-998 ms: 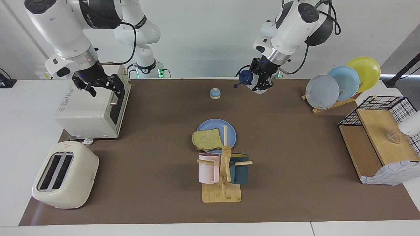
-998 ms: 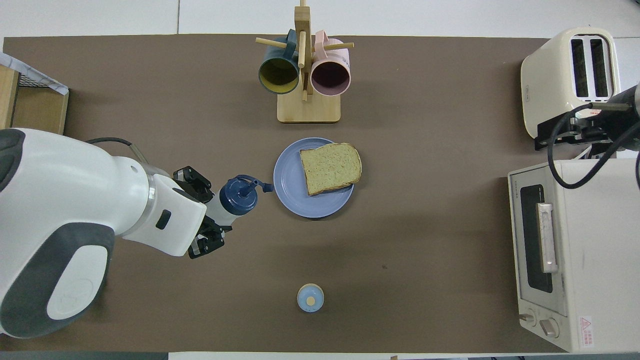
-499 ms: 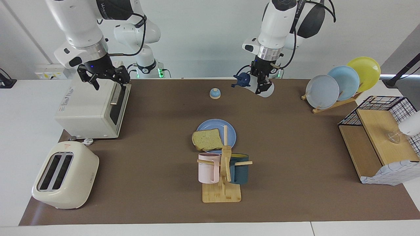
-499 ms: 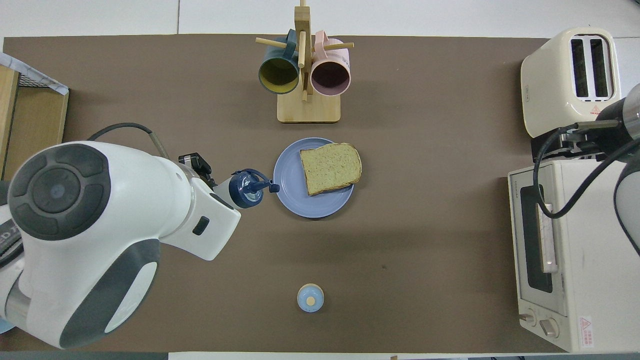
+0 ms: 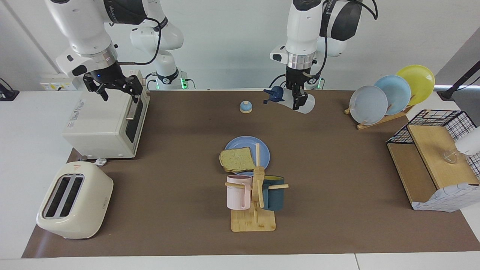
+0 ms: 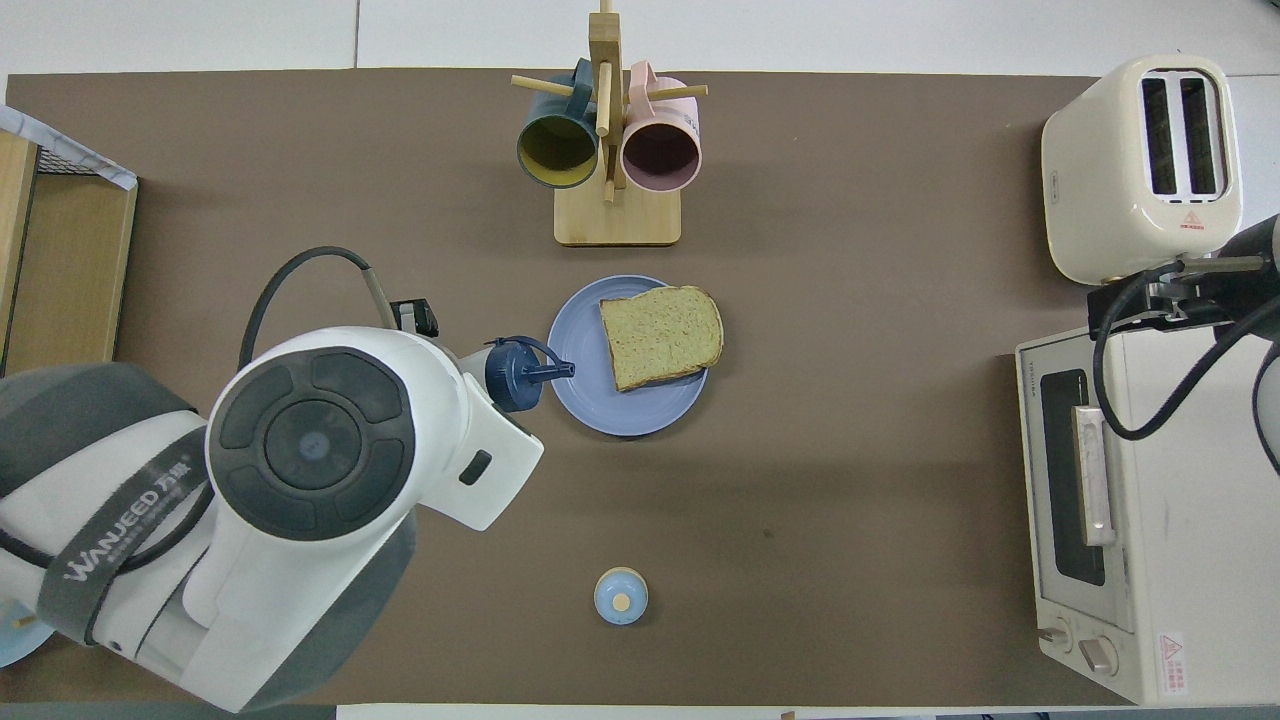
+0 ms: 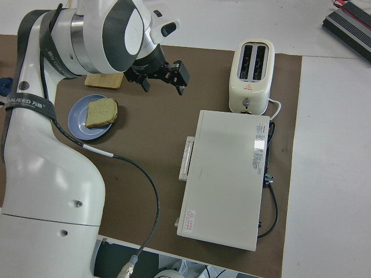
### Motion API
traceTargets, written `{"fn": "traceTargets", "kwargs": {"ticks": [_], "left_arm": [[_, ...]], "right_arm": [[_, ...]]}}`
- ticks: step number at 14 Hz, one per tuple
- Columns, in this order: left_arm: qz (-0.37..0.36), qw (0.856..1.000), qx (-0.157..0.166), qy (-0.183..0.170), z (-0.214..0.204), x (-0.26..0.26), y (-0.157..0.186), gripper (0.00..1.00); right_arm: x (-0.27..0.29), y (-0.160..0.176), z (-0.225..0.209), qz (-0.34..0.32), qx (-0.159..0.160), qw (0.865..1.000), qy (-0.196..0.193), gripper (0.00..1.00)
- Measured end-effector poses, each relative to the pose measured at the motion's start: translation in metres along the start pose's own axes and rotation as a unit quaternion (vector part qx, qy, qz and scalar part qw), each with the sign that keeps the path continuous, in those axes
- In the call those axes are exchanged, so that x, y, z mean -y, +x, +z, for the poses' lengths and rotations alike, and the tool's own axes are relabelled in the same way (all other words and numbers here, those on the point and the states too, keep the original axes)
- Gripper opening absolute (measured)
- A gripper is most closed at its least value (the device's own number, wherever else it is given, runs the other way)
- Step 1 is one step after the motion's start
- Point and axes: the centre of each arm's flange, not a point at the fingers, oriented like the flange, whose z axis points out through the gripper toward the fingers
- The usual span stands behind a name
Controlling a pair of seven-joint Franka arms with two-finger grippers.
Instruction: Put bread on plate and add seasoning
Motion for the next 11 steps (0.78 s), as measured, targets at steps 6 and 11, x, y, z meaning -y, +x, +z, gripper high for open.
{"fn": "traceTargets", "kwargs": {"ticks": [6, 11], "left_arm": [[0.032, 0.995, 0.079, 0.046, 0.018, -0.018, 0.057, 0.44], [0.051, 0.985, 0.144, 0.076, 0.053, -0.015, 0.106, 0.44]], "right_arm": [[-0.014, 0.003, 0.005, 0.013, -0.004, 1.0, 0.004, 1.0], [-0.014, 0.004, 0.007, 0.014, -0.003, 1.0, 0.005, 1.0]]}}
